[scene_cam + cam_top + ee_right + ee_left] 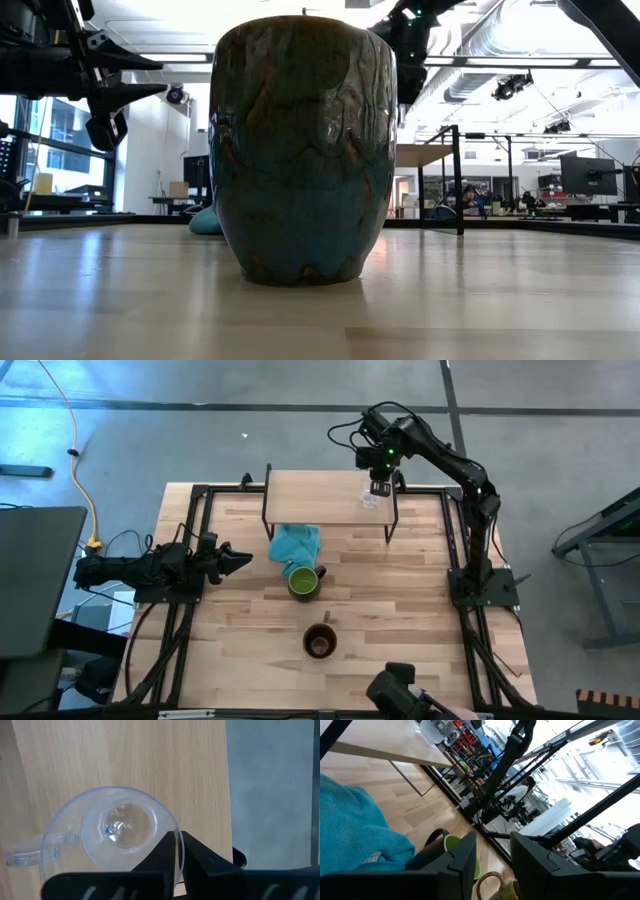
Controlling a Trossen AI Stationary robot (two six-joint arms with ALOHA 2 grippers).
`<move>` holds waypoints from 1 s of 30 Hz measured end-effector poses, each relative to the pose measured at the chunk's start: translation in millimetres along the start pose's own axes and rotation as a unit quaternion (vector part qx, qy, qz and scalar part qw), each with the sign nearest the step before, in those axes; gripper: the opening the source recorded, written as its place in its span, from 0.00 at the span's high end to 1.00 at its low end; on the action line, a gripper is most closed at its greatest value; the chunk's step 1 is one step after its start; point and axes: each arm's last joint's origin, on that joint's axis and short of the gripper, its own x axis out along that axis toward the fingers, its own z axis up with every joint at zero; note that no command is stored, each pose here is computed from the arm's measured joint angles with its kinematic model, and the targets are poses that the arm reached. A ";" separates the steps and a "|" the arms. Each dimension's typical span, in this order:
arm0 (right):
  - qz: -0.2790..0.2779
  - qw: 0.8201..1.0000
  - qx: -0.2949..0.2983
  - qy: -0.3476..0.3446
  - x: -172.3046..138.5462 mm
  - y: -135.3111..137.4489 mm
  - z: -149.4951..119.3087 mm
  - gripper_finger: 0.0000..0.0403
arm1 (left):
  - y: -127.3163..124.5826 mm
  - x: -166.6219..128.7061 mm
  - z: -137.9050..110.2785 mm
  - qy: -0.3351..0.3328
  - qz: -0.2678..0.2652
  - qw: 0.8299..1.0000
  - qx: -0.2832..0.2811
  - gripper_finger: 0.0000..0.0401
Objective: Stack small to large cups/mugs on shelf
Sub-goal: Put the transparent mug on the shelf
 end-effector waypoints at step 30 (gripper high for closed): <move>-0.012 0.999 -0.023 -0.027 0.0 1.4 7.8 0.98 | 0.1 0.0 0.6 -0.007 0.005 1.000 0.000 0.74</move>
